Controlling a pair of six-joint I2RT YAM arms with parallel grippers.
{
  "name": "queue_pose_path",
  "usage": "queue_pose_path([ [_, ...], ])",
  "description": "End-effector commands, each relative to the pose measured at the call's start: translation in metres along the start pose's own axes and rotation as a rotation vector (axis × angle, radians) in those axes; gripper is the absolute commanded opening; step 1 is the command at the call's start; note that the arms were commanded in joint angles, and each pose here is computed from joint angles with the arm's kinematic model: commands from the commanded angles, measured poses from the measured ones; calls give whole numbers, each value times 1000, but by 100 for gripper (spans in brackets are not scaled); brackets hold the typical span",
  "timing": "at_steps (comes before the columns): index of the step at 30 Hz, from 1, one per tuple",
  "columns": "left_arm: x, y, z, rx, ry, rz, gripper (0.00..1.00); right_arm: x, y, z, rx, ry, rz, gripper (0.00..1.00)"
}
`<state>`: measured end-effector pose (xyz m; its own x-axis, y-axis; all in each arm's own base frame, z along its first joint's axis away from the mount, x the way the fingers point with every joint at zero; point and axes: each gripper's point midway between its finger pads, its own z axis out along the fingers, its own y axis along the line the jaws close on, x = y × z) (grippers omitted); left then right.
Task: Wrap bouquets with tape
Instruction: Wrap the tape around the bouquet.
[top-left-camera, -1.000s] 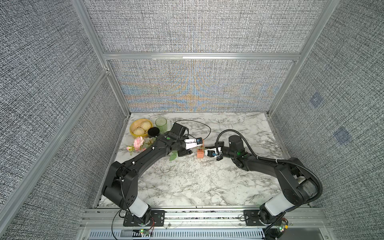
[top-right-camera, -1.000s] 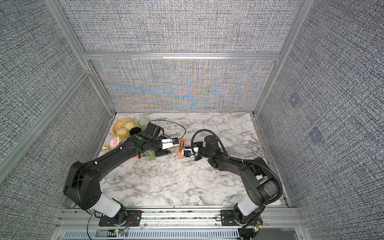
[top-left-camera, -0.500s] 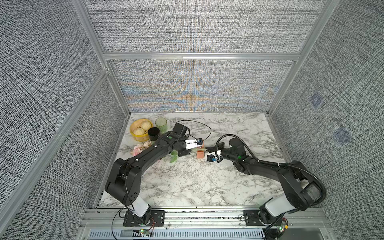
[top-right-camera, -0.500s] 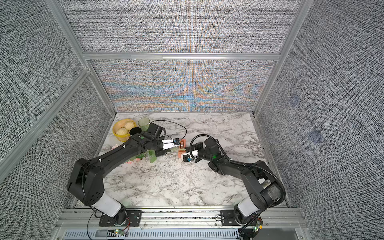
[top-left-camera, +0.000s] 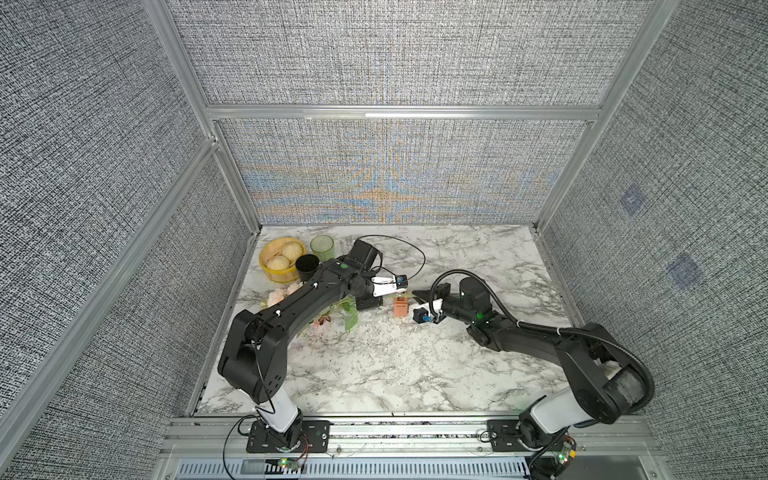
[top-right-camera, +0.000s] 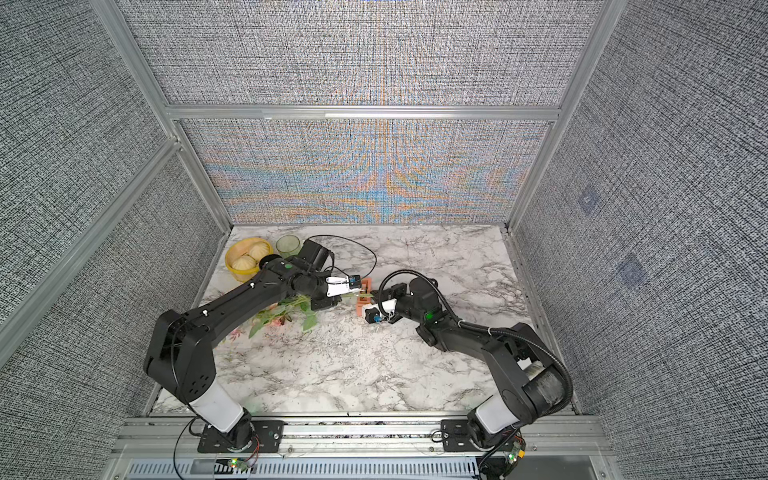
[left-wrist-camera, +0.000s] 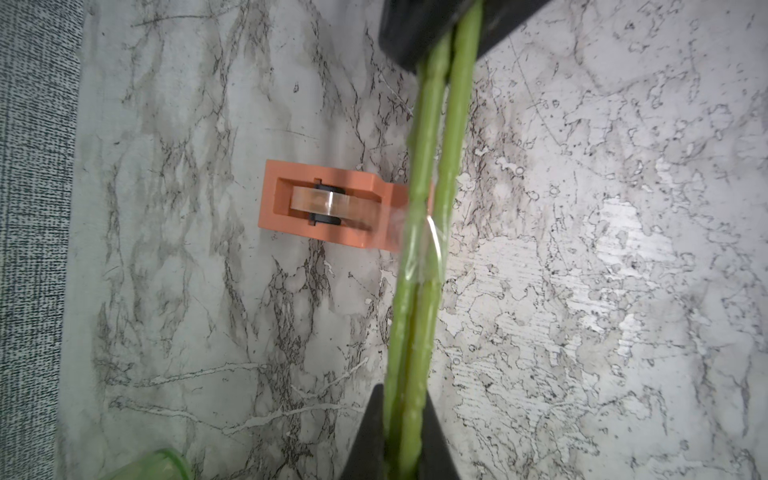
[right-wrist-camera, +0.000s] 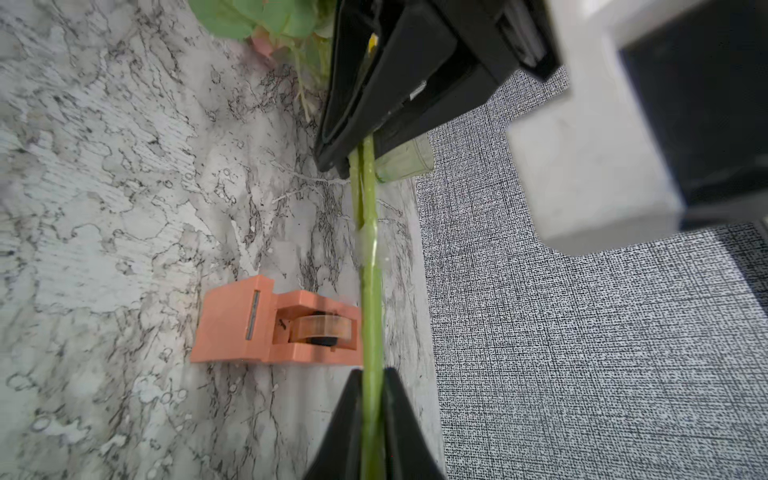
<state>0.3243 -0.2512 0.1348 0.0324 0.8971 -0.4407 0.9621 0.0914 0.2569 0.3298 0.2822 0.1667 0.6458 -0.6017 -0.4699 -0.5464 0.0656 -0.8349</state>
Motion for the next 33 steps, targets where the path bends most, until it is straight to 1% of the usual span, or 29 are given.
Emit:
queue_pose_path([
  [1, -8, 8, -7, -52, -40, 61, 0, -8, 26, -13, -165, 10, 205, 51],
  [2, -10, 11, -9, -80, -44, 64, 0, -12, 33, -18, -209, 9, 257, 59],
  [3, -13, 15, -10, -116, -47, 71, 0, -20, 40, -27, -270, -2, 320, 66],
  [4, -13, 19, -11, -153, -44, 82, 0, -27, 44, -35, -312, -3, 386, 70],
  [6, -14, 23, -11, -216, -33, 120, 0, -41, 41, -49, -362, 8, 579, 75],
  [8, -15, 25, -9, -277, -27, 161, 0, -48, 26, -60, -372, 50, 802, 80],
  [9, -15, 27, -8, -312, -22, 184, 0, -48, 12, -66, -361, 90, 940, 81],
  [10, -16, 28, -7, -349, -26, 202, 0, -53, -2, -76, -398, 84, 1062, 81],
  [11, -18, 29, -8, -377, -34, 223, 0, -59, -11, -83, -431, 52, 1118, 81],
  [13, -21, 29, -8, -446, -49, 274, 0, -67, -43, -100, -485, -27, 1276, 81],
  [14, -23, 30, -10, -478, -60, 294, 0, -70, -53, -107, -509, -70, 1315, 81],
  [15, -26, 31, -11, -516, -73, 309, 0, -70, -66, -113, -510, -109, 1357, 82],
  [16, -29, 33, -14, -550, -92, 322, 0, -62, -77, -114, -481, -113, 1393, 82],
  [17, -32, 35, -17, -585, -107, 343, 0, -46, -86, -110, -414, -76, 1444, 83],
  [18, -35, 35, -18, -618, -110, 366, 0, -24, -92, -105, -333, 11, 1506, 84],
  [19, -37, 36, -20, -651, -113, 385, 0, -9, -97, -102, -297, 80, 1546, 84],
  [20, -39, 37, -21, -686, -115, 408, 0, 1, -98, -98, -296, 148, 1577, 85],
  [21, -42, 39, -23, -727, -117, 430, 0, 6, -96, -93, -327, 206, 1595, 85],
  [23, -48, 40, -27, -799, -135, 468, 0, 9, -87, -83, -424, 276, 1613, 85],
  [25, -52, 42, -30, -846, -133, 495, 0, 13, -72, -74, -518, 354, 1598, 84],
  [28, -55, 41, -30, -859, -107, 541, 0, 11, -47, -62, -700, 414, 1573, 84],
  [30, -58, 38, -29, -854, -115, 552, 0, 9, -32, -58, -823, 444, 1545, 82],
  [33, -58, 35, -27, -838, -126, 545, 0, 11, -16, -51, -931, 463, 1530, 77],
])
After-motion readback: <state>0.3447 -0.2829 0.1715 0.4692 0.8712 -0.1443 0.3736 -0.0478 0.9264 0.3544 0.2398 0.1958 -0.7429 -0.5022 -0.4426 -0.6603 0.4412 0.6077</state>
